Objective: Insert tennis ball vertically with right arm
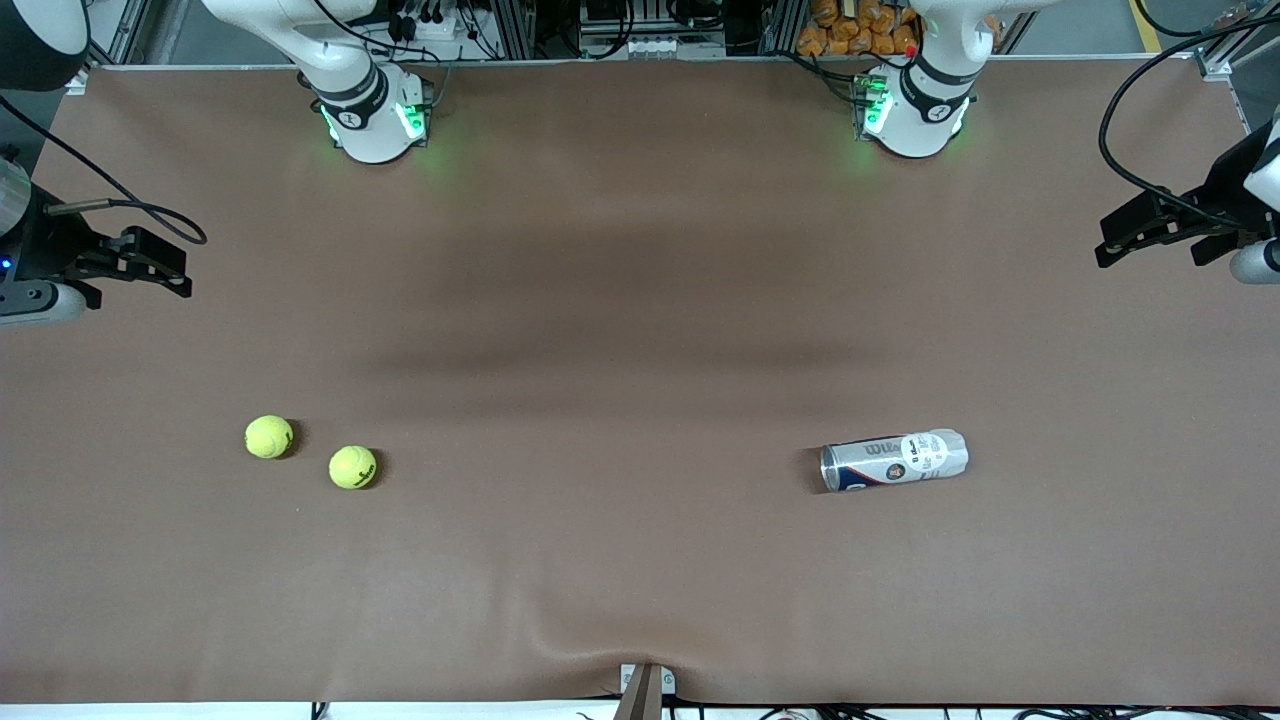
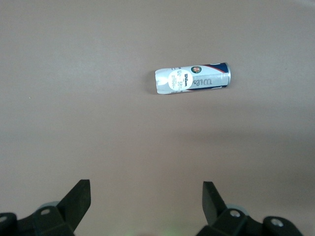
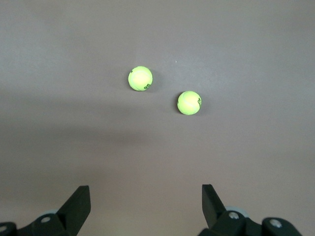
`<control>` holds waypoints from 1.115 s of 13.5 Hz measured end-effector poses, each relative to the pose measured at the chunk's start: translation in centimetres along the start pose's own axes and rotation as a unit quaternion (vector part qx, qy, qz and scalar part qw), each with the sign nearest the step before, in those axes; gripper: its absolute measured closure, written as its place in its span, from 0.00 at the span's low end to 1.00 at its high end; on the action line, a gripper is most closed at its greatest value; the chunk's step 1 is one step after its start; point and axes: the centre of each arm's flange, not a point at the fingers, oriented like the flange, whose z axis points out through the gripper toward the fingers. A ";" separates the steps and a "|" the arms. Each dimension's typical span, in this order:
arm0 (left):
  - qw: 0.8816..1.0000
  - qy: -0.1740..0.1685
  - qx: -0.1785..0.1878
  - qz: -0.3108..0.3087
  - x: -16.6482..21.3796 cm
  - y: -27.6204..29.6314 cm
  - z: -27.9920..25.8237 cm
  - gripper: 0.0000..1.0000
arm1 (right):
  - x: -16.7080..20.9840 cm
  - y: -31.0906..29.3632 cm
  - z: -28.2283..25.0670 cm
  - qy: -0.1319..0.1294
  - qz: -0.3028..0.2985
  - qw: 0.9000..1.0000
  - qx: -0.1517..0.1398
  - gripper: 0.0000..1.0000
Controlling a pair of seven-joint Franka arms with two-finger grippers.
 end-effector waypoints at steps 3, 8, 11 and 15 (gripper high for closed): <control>1.000 0.000 0.000 0.000 0.0 0.0 0.0 0.00 | 0.0 0.1 0.0 0.000 0.000 1.000 -0.001 0.00; 1.000 -0.002 0.000 0.000 0.0 0.0 0.3 0.00 | 0.0 0.3 0.0 0.001 0.002 1.000 -0.004 0.00; 1.000 -0.004 0.000 0.001 0.1 0.0 0.4 0.00 | -0.1 1.4 0.1 0.000 0.010 1.000 -0.008 0.00; 1.000 -0.016 0.000 0.004 0.8 0.3 1.8 0.00 | -0.1 3.0 0.4 -0.002 0.022 1.000 -0.008 0.00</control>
